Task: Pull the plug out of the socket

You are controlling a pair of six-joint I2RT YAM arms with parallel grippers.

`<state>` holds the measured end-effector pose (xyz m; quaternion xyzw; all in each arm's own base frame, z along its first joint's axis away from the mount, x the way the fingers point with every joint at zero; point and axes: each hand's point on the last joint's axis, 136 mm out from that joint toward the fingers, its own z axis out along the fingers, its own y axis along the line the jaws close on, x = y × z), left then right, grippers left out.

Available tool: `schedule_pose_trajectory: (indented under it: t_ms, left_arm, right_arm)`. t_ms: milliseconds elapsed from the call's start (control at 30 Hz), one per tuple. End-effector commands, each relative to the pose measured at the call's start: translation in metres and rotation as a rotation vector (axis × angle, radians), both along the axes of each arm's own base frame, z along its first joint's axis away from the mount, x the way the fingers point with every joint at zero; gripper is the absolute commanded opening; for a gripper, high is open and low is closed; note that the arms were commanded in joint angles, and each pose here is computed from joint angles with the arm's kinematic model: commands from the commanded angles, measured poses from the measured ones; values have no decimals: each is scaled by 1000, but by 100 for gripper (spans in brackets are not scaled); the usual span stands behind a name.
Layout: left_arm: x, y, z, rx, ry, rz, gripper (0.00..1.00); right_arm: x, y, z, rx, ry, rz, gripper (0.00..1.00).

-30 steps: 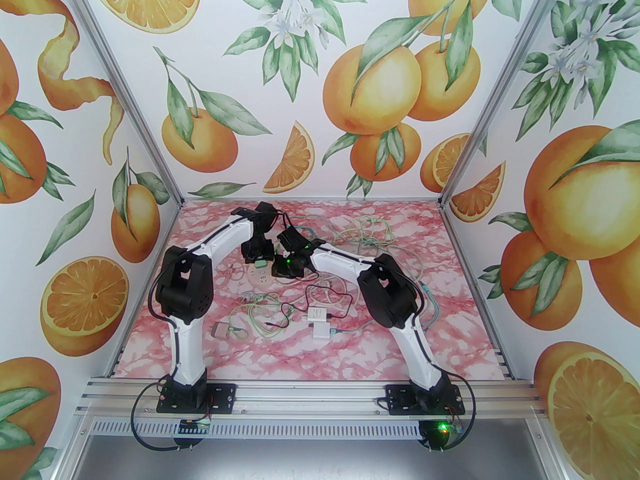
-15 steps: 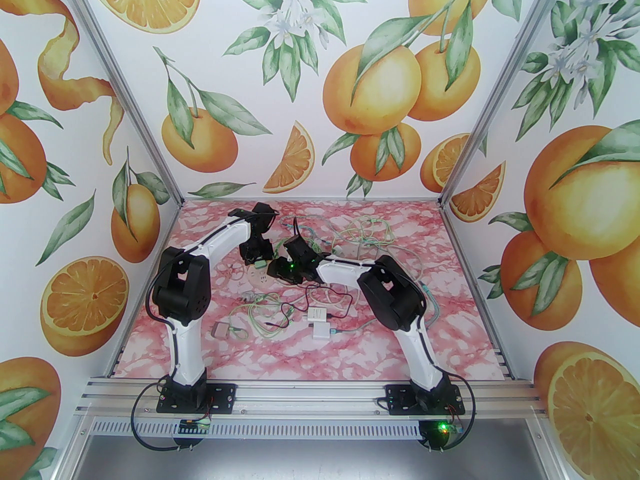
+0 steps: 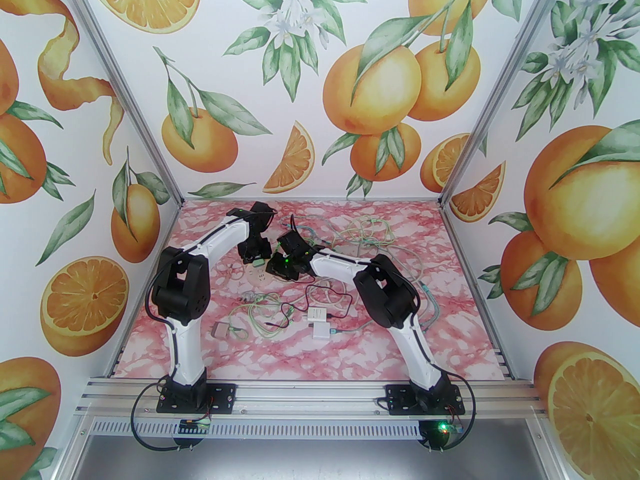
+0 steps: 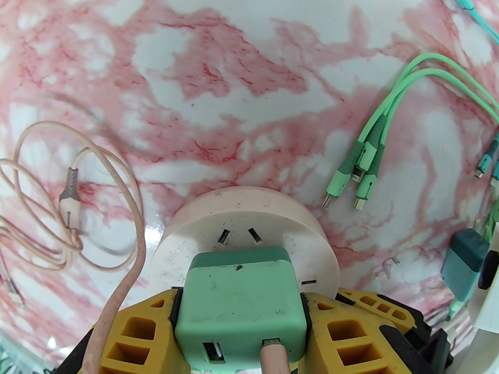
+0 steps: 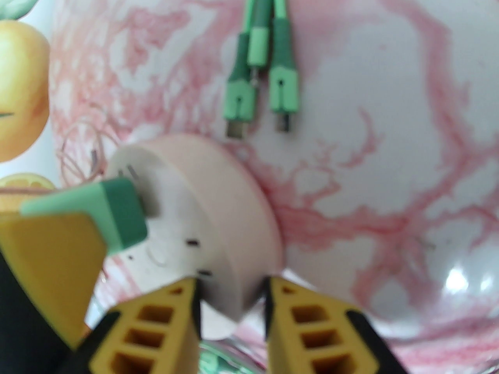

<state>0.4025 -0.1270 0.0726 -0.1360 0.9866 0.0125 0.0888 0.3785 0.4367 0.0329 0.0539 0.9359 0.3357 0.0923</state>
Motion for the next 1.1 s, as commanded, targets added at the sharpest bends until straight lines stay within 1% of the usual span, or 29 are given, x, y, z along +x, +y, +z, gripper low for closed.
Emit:
schedule_pose_trajectory:
  t_ms: [0, 67, 133, 267, 333, 433, 533, 600, 667, 733, 800, 900, 1000, 1033, 1067]
  left_arm:
    - [-3, -18, 22, -53, -25, -48, 8]
    - [0, -13, 25, -38, -20, -48, 8]
    - [3, -7, 31, -28, -17, -43, 8]
    - [11, 1, 45, -43, -35, -41, 8]
    - [12, 2, 49, -50, -34, -48, 8]
    - [17, 10, 54, -51, -52, -36, 8]
    - [27, 22, 56, -61, -70, -21, 9]
    - [34, 31, 56, -69, -76, -15, 9]
    - [43, 44, 53, -82, -72, 11, 10]
    - [55, 49, 49, -146, -98, 35, 10]
    - [68, 58, 50, -181, -151, 67, 10]
    - [93, 67, 58, -171, -267, 64, 11]
    - [117, 74, 61, -142, -369, 43, 10]
    - [125, 74, 60, -136, -399, 30, 11]
    - [131, 74, 57, -130, -421, 17, 13]
  right_arm:
    - [-43, -36, -86, -272, 174, 28, 28]
    - [-46, -40, -90, -303, 174, 37, 28]
    - [-47, -44, -91, -328, 173, 32, 24]
    - [-49, -51, -96, -366, 175, 26, 23]
    - [-48, -50, -95, -362, 172, 29, 23]
    - [-42, -42, -85, -323, 140, 36, 26]
    - [-31, -31, -63, -285, 75, 62, 31]
    - [-23, -24, -44, -263, 28, 86, 38]
    - [-14, -18, -20, -250, -37, 112, 47]
    - [-5, -12, 5, -231, -102, 126, 54]
    - [3, -9, 28, -214, -163, 131, 58]
    - [8, -7, 57, -187, -226, 135, 68]
    - [7, -8, 78, -156, -257, 132, 99]
    - [6, -9, 84, -148, -264, 128, 100]
    - [5, -12, 91, -144, -271, 124, 100]
